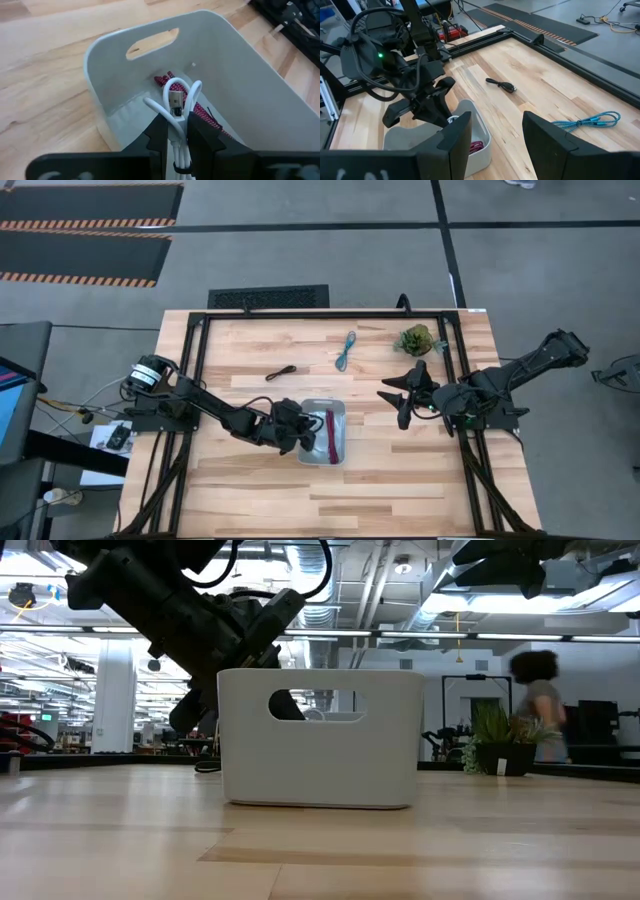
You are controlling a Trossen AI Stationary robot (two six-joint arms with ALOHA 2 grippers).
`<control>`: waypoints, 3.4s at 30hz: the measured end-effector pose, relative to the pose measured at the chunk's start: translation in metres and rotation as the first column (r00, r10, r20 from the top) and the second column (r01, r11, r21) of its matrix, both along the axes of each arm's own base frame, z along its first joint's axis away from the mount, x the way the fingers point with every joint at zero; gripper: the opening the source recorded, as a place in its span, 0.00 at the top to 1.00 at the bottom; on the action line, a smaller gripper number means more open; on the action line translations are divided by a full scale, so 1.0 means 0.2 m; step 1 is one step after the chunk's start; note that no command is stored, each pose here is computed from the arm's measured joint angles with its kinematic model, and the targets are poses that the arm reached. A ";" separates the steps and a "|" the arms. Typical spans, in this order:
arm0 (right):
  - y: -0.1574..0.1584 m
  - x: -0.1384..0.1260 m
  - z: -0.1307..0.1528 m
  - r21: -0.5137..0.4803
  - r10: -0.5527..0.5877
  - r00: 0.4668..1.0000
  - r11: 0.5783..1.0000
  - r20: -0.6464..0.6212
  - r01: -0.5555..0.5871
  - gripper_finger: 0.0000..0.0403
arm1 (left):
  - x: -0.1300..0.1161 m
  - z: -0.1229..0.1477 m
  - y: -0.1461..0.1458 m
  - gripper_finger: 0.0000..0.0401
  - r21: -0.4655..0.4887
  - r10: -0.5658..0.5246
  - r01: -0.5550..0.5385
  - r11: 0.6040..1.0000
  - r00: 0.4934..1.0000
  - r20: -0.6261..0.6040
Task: Pick and place USB-C Cables
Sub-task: Put the white charger cable into the gray bin
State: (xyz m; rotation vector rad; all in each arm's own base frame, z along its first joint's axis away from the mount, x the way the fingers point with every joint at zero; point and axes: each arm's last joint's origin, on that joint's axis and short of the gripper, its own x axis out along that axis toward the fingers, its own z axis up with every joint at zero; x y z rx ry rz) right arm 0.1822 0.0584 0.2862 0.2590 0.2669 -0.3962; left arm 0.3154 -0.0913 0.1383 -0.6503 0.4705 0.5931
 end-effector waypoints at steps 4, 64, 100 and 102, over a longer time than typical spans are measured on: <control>0.00 0.00 0.00 0.000 0.000 1.000 1.000 0.000 0.000 0.51 | 0.01 0.00 0.02 0.91 -0.031 0.021 -0.021 0.999 1.000 0.003; 0.00 0.00 -0.01 -0.018 0.002 1.000 1.000 -0.028 -0.003 0.51 | 0.15 0.25 0.05 0.90 0.145 -0.366 0.874 -0.464 -0.040 -0.930; -0.06 0.00 -0.03 -0.038 -0.049 0.996 0.998 -0.079 0.046 0.51 | 0.29 0.05 0.03 0.87 -0.049 -0.208 0.719 -0.693 -0.265 -0.942; -0.06 0.00 -0.03 -0.037 -0.049 0.996 0.998 -0.076 0.047 0.51 | 0.29 0.05 0.03 0.84 -0.059 -0.198 0.709 -0.703 -0.274 -0.941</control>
